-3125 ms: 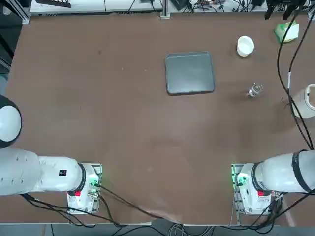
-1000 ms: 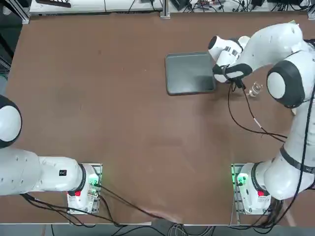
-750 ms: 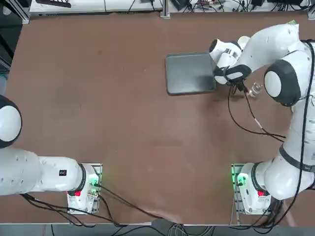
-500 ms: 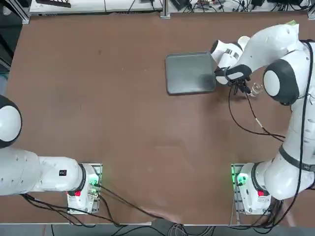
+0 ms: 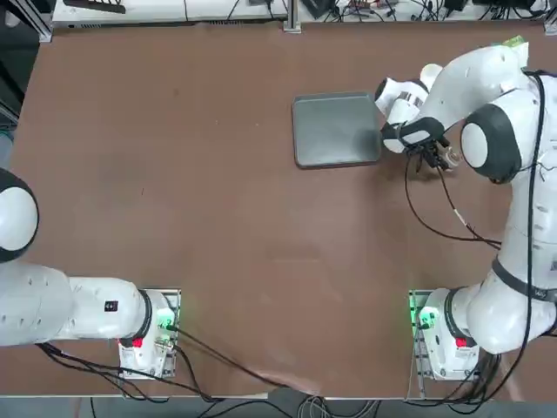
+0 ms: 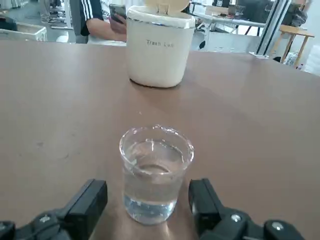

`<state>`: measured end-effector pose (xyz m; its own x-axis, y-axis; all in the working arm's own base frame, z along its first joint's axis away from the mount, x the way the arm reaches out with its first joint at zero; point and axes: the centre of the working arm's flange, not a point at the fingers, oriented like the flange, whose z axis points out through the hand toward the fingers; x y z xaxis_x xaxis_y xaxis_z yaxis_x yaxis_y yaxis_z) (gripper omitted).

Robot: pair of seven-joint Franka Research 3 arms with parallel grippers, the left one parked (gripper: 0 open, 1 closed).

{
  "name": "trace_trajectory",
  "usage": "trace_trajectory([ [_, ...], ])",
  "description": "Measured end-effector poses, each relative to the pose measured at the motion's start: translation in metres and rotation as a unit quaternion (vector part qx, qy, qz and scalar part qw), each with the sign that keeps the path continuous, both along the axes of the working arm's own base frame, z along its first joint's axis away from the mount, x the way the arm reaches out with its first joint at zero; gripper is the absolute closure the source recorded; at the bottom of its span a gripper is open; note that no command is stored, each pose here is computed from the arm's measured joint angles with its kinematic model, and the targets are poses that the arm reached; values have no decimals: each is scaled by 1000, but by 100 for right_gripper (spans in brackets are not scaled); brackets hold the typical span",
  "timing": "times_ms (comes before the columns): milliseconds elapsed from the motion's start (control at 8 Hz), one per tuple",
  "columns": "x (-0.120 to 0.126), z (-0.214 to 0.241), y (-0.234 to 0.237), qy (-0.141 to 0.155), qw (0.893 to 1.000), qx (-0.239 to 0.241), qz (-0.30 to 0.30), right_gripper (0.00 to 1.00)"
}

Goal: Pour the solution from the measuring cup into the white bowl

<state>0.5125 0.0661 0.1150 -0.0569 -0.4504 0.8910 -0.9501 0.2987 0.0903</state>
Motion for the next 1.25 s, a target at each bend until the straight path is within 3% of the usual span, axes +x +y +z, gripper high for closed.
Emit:
trace_trajectory([
  [625,-7,-16,-16,14,1000,-24,-8,4],
  [875,-8,-20,-17,18,999,-30,-8,14],
  [1000,-8,-19,-17,17,999,-33,-8,26],
  [1250,-8,-18,-16,20,999,-42,0,26],
])
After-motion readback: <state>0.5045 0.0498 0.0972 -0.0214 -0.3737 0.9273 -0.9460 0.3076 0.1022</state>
